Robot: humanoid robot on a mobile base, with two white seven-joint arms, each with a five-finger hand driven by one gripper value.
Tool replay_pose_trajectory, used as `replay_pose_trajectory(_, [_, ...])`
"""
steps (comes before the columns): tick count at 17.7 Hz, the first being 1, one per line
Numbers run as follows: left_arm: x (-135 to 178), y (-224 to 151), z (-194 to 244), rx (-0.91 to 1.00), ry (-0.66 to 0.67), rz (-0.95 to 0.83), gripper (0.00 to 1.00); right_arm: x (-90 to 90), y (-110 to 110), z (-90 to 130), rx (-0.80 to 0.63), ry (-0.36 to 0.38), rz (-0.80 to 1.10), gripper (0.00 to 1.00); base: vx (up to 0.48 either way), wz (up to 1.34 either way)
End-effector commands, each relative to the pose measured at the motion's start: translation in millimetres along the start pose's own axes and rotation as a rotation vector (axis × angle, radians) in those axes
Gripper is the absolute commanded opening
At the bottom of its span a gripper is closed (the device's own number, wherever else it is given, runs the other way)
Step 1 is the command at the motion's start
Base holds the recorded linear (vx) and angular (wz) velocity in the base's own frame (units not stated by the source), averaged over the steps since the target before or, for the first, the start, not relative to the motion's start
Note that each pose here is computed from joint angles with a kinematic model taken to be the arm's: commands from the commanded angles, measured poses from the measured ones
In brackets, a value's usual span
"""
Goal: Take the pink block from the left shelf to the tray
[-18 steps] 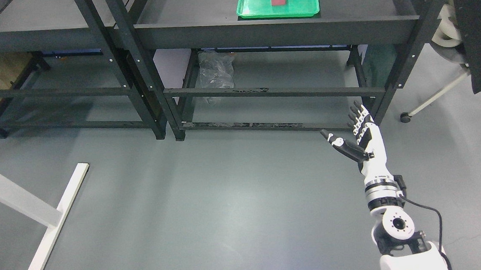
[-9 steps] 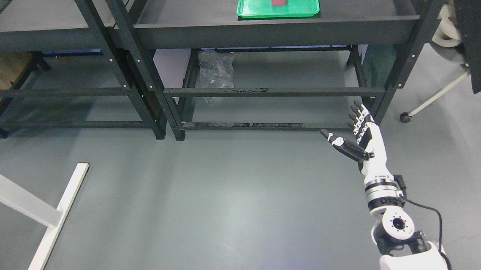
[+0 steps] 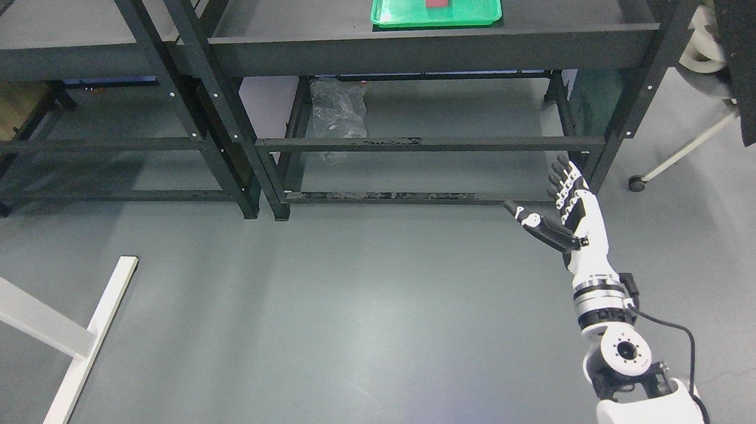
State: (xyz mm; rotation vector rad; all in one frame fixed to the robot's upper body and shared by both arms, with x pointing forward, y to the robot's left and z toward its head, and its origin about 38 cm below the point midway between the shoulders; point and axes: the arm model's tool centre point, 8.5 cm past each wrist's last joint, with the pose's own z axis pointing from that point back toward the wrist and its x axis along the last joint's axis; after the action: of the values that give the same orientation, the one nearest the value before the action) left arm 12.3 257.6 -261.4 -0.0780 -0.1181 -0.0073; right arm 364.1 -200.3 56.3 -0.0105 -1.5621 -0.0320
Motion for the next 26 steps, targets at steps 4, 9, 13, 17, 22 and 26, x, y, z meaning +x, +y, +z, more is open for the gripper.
replay_pose_trajectory(4, [-6.8, 10.4, 2.1, 0.015, 0.003, -0.002, 1.0, 7.0, -6.1, -2.8, -0.004, -0.029, 0.013, 1.0, 0.034, -0.04])
replay_pose_trajectory(9, [-6.8, 10.4, 2.1, 0.015, 0.003, -0.002, 1.0, 7.0, -6.8, -2.9, -0.007, -0.029, 0.004, 1.0, 0.073, -0.05])
replay_pose_trajectory(13, [-6.8, 10.4, 2.1, 0.015, 0.003, -0.002, 1.0, 7.5, -5.7, -2.7, -0.004, -0.035, 0.003, 1.0, 0.119, -0.08])
replay_pose_trajectory(17, [-6.8, 10.4, 2.1, 0.015, 0.003, -0.002, 1.0, 15.9, -3.6, -7.2, 0.002, -0.079, 0.144, 0.99, 0.099, -0.01])
replay_pose_trajectory(22, [-6.8, 10.4, 2.1, 0.015, 0.003, -0.002, 1.0, 33.5, 5.5, -13.0, -0.056, -0.201, 0.784, 0.99, 0.079, 0.19])
replay_pose_trajectory(26, [-6.8, 10.4, 2.1, 0.015, 0.003, -0.002, 1.0, 42.0, 9.7, -8.4, -0.059, -0.259, 0.889, 1.0, 0.112, 0.25])
